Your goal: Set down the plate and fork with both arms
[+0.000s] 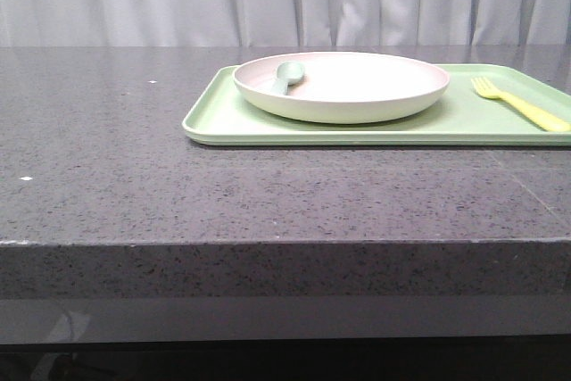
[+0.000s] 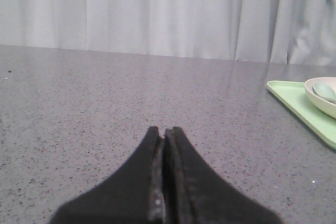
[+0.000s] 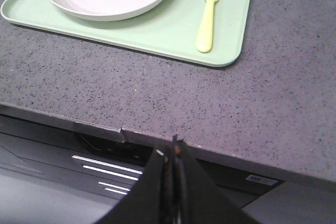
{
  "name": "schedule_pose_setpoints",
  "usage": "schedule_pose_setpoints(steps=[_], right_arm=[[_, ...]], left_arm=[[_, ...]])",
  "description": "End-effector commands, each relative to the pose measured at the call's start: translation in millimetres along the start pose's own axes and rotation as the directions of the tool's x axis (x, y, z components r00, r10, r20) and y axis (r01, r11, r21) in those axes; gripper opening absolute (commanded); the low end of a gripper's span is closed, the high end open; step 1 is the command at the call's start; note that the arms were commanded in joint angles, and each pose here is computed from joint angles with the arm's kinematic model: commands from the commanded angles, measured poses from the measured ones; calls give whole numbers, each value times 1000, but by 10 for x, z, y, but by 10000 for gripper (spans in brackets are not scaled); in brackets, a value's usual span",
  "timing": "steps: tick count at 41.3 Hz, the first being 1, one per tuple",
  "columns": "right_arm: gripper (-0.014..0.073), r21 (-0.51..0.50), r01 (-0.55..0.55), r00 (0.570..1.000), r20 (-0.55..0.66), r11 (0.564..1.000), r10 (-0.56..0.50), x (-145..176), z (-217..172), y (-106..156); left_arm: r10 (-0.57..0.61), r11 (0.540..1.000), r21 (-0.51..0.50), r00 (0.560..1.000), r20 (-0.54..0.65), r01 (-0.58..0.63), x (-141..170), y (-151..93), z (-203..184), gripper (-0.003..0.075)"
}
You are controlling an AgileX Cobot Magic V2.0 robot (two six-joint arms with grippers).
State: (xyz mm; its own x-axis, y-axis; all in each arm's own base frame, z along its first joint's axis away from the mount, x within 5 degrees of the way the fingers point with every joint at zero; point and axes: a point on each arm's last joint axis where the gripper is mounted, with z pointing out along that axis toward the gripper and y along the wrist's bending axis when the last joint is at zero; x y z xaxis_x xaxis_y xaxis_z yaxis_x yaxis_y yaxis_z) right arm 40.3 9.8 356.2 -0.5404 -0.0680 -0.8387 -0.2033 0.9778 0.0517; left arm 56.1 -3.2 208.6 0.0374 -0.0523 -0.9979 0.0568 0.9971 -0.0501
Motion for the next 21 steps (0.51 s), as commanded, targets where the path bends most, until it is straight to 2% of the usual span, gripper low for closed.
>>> schedule_pose_setpoints(steps=[1, 5, 10, 16, 21], right_arm=[[-87, 3, 4, 995, 97, 1000, -4, -93, -43, -2], [-87, 53, 26, 991, 127, 998, -33, -5, -38, -41], [-87, 122, 9, 958, 283, 992, -44, 154, 66, -88], [-87, 158, -20, 876, 478, 987, -59, 466, 311, -118], [-87, 190, -41, 812, 579, 981, -78, 754, 542, -153]], left_arm=[[-13, 1000, -1, 995, 100, 13, -54, 3, -21, -20], [-13, 1000, -1, 995, 100, 13, -54, 3, -21, -20], [-13, 1000, -1, 995, 100, 13, -54, 3, -21, -20], [-13, 1000, -1, 995, 100, 13, -54, 3, -21, -20], [-13, 1000, -1, 995, 100, 13, -54, 3, -21, -20]])
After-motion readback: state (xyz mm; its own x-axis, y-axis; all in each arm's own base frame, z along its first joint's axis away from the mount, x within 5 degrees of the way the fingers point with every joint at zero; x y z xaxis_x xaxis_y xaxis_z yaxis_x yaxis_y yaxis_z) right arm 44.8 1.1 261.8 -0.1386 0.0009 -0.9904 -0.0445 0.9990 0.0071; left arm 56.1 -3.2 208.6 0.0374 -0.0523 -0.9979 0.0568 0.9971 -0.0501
